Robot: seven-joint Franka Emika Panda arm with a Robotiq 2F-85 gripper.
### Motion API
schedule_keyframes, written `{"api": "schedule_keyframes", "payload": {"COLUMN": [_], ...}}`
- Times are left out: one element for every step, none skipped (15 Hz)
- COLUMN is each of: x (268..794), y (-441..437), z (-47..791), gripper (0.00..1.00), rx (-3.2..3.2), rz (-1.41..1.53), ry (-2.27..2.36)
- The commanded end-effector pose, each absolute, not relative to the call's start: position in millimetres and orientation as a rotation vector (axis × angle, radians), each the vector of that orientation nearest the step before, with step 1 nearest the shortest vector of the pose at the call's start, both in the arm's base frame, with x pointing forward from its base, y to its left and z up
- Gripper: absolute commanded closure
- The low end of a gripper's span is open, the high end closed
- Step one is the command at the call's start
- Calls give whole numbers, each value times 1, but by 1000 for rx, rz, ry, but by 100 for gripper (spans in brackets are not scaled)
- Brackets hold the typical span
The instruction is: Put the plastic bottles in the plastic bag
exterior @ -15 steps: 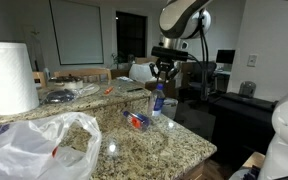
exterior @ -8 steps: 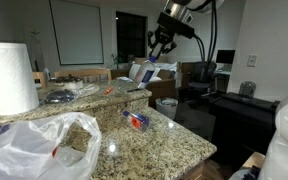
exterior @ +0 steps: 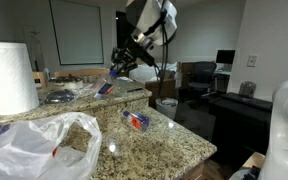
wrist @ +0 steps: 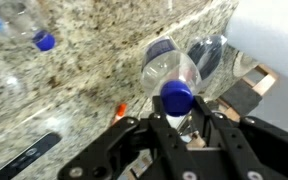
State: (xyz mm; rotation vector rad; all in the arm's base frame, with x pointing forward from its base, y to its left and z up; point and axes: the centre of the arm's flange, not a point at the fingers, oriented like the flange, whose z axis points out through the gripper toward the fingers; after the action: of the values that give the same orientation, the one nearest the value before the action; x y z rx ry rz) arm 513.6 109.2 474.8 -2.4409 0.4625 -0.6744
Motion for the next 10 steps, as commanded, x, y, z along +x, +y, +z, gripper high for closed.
{"api": "schedule_keyframes", "payload": {"x": [547,546,546,548,550,550,549,548,548,547], "y": [142,152,159,165,169,175,178,182,186,190], "z": [456,455,451,442,427,406,389,369,352,336], "gripper": [92,92,92,92,92,92,92,92,92,92], "rx": [-2355,-2333,-2310,-2287,-2261,-2229,-2198,-2167,-2141,-2122], "rz": [-579,-541,-493,-431,-366,-303,-238,-171,-102,-28], "ry": [265,213,163,124,88,59,32,8,-18,-42]}}
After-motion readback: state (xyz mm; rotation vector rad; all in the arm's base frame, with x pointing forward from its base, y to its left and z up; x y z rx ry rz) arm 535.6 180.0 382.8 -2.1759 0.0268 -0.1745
